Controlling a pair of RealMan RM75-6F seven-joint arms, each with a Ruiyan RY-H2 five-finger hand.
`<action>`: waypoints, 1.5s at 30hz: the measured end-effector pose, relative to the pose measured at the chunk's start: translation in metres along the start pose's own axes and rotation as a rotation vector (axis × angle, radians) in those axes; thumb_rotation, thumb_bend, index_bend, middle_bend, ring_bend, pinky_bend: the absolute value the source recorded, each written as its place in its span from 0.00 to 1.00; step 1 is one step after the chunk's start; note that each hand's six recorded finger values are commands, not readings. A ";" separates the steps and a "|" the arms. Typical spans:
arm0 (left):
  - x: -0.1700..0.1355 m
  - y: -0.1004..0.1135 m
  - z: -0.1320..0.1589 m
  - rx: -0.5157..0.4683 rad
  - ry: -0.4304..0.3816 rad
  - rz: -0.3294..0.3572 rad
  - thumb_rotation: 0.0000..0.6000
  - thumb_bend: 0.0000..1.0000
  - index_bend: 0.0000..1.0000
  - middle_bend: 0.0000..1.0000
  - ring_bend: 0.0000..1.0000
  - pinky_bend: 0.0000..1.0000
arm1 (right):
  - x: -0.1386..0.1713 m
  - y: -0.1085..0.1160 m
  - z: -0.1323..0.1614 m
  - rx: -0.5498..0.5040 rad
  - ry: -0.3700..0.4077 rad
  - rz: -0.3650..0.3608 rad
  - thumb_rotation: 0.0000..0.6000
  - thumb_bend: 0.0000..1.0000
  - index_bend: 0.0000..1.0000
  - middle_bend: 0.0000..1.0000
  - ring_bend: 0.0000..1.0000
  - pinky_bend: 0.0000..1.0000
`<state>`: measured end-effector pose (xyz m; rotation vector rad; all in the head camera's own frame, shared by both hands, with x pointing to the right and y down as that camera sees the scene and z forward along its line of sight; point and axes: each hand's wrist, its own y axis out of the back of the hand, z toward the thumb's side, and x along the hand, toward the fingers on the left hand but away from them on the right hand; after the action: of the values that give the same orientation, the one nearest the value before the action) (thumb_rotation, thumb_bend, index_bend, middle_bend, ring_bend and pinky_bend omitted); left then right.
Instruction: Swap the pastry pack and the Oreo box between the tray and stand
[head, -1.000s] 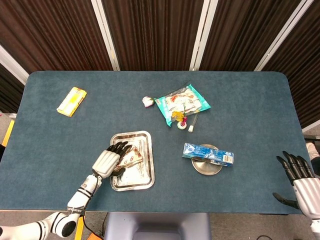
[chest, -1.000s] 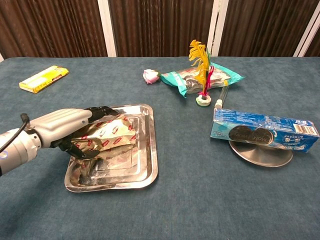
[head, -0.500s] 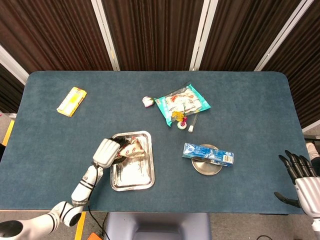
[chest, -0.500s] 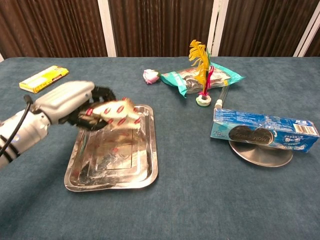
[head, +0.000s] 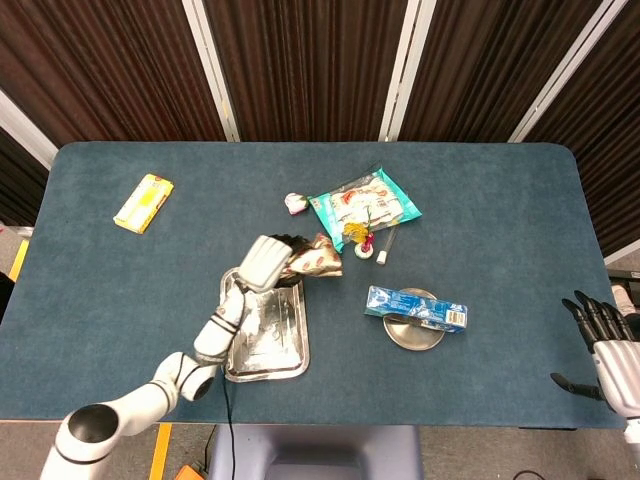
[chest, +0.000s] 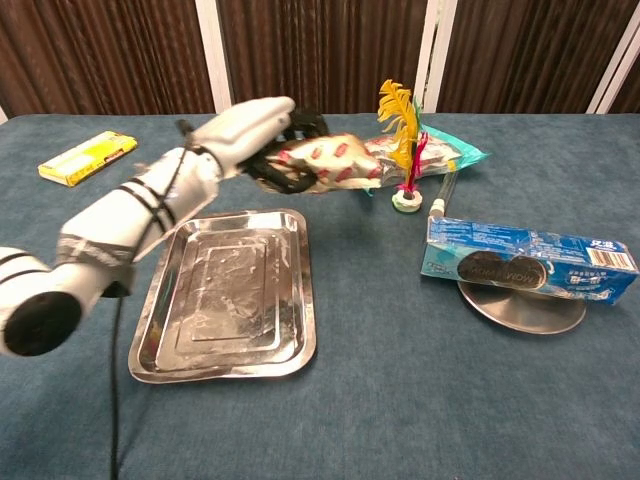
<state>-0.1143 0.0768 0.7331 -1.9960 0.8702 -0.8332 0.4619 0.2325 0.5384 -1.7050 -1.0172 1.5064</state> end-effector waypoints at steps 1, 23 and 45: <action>0.005 -0.004 0.004 -0.004 -0.002 -0.009 1.00 0.52 0.67 0.79 0.68 0.64 | -0.003 0.000 -0.001 -0.004 -0.006 0.006 1.00 0.17 0.00 0.00 0.00 0.00; 0.039 -0.067 0.040 -0.077 0.027 -0.237 1.00 0.40 0.00 0.00 0.00 0.02 | -0.011 0.007 -0.013 -0.053 -0.025 0.012 1.00 0.17 0.00 0.00 0.00 0.00; -0.036 -0.036 0.004 -0.160 -0.023 -0.196 1.00 0.38 0.00 0.00 0.00 0.00 | -0.015 -0.020 0.023 -0.018 0.048 0.077 1.00 0.17 0.00 0.00 0.00 0.00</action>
<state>-0.1210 0.1230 0.7529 -2.2543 0.7571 -0.8701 0.4359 0.2286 0.5599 -1.8028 -0.9529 1.5006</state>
